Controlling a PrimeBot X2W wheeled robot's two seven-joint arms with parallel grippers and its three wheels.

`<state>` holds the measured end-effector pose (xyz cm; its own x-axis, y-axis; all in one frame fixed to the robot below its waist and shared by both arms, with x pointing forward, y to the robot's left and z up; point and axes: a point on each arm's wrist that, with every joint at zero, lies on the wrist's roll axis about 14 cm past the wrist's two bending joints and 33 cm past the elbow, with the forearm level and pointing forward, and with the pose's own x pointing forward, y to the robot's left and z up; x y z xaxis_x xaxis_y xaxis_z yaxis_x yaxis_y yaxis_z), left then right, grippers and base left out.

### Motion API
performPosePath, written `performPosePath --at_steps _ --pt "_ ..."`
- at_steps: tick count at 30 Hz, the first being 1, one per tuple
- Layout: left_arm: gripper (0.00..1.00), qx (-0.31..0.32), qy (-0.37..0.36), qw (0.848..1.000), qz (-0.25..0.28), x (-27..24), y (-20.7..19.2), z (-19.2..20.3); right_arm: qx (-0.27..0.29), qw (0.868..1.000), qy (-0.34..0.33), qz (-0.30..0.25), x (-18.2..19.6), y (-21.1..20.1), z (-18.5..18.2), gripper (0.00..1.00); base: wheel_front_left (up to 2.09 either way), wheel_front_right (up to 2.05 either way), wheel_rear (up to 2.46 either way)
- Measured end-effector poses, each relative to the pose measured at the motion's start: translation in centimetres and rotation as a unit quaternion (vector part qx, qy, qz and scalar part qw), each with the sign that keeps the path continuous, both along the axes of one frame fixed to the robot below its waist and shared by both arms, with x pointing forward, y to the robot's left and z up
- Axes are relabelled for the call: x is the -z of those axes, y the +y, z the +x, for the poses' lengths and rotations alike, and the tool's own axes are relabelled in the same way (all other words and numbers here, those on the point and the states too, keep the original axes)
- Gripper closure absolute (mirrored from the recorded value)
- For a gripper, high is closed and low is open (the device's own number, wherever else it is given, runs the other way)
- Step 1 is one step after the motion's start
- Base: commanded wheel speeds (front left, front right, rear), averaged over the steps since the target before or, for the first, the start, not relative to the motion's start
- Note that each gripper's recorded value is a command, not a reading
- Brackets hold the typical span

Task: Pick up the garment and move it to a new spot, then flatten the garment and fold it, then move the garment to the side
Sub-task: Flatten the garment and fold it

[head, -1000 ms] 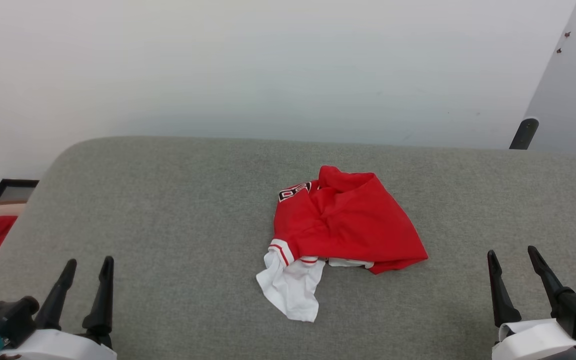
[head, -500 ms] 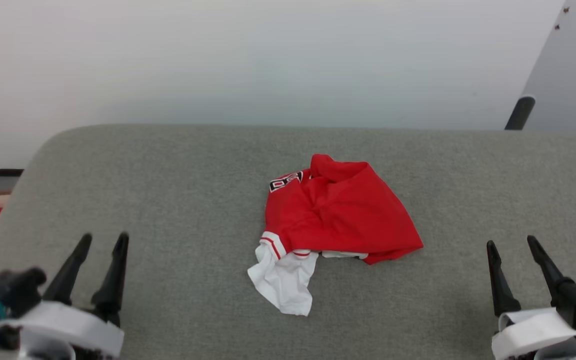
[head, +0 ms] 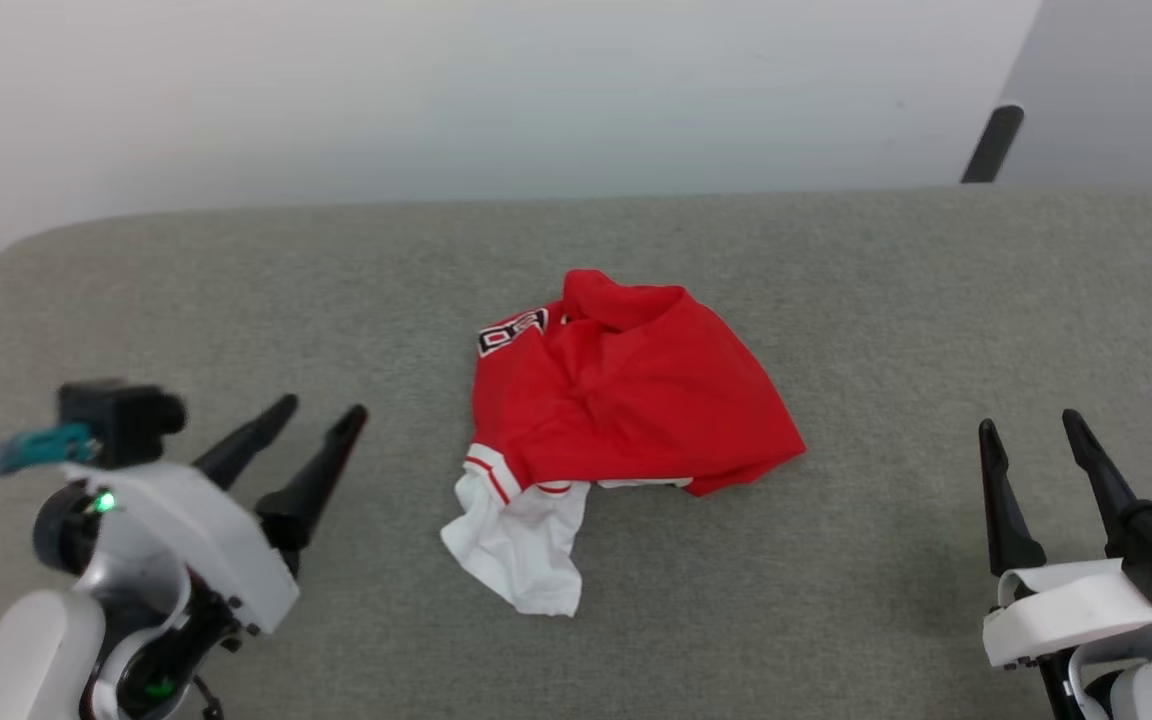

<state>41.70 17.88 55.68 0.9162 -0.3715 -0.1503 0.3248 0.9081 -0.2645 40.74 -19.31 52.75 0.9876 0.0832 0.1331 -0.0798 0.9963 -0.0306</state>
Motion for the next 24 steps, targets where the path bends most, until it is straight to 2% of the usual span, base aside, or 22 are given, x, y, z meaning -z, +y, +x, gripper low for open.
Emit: performPosePath --at_steps 7,13,24 --pt "0.0 0.089 0.094 0.991 0.034 2.1 -4.5 0.8 0.025 1.0 0.006 0.002 0.4 -1.6 -0.1 0.0 0.0 0.0 0.0" --pt "0.0 0.149 0.174 0.971 0.071 4.9 -7.3 0.3 0.04 0.999 0.007 0.002 0.5 -2.6 -0.1 0.0 0.0 0.0 0.0" --pt "0.0 0.178 0.267 0.936 0.143 10.1 -8.0 0.3 0.065 0.998 0.018 0.003 1.3 -4.1 -0.6 0.0 0.0 0.0 0.0"
